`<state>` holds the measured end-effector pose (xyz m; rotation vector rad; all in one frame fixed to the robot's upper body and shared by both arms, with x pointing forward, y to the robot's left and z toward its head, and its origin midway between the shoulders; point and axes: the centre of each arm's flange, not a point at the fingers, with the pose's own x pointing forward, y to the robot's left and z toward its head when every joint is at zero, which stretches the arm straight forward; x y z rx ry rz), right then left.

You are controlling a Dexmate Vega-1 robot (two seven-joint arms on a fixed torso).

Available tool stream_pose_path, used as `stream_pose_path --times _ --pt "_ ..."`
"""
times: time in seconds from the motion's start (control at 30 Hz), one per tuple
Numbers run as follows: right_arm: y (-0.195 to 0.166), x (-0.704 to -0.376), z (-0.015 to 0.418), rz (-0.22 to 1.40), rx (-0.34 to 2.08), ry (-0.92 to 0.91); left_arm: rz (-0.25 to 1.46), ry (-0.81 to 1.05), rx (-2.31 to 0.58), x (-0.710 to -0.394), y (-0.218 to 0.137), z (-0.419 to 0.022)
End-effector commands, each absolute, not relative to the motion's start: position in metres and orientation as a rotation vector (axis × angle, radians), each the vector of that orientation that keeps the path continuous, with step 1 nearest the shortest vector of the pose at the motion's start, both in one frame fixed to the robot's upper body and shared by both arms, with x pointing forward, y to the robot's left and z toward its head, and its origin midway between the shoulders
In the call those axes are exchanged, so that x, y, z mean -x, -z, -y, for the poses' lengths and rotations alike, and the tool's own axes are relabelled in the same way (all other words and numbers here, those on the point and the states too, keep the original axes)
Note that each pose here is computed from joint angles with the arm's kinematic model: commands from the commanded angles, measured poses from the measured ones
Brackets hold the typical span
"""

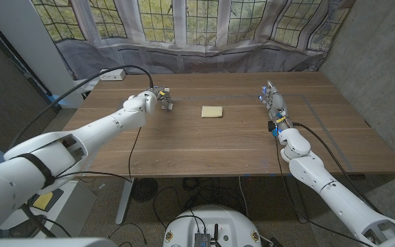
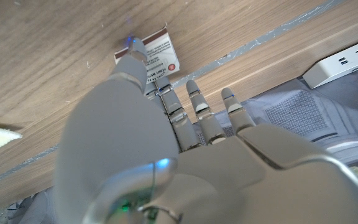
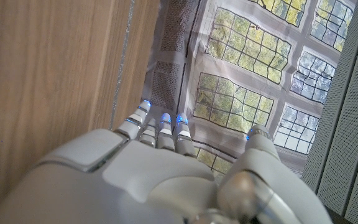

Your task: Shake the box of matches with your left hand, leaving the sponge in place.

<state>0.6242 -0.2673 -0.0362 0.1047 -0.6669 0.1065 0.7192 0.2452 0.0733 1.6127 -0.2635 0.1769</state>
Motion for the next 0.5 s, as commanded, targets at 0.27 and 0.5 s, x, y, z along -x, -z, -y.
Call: stream_pose_path --times 0.27,0.5 --pt "0.0352 -0.6234 0.2654 0.664 -0.098 -0.111 0.268 -0.183 -1.625 -0.7182 -0.0678 -0.2451" --pt "0.0352 -0.624 0.2644 0.664 -0.102 -0.112 0.27 -0.197 -1.627 -0.7176 -0.0675 -0.2455"
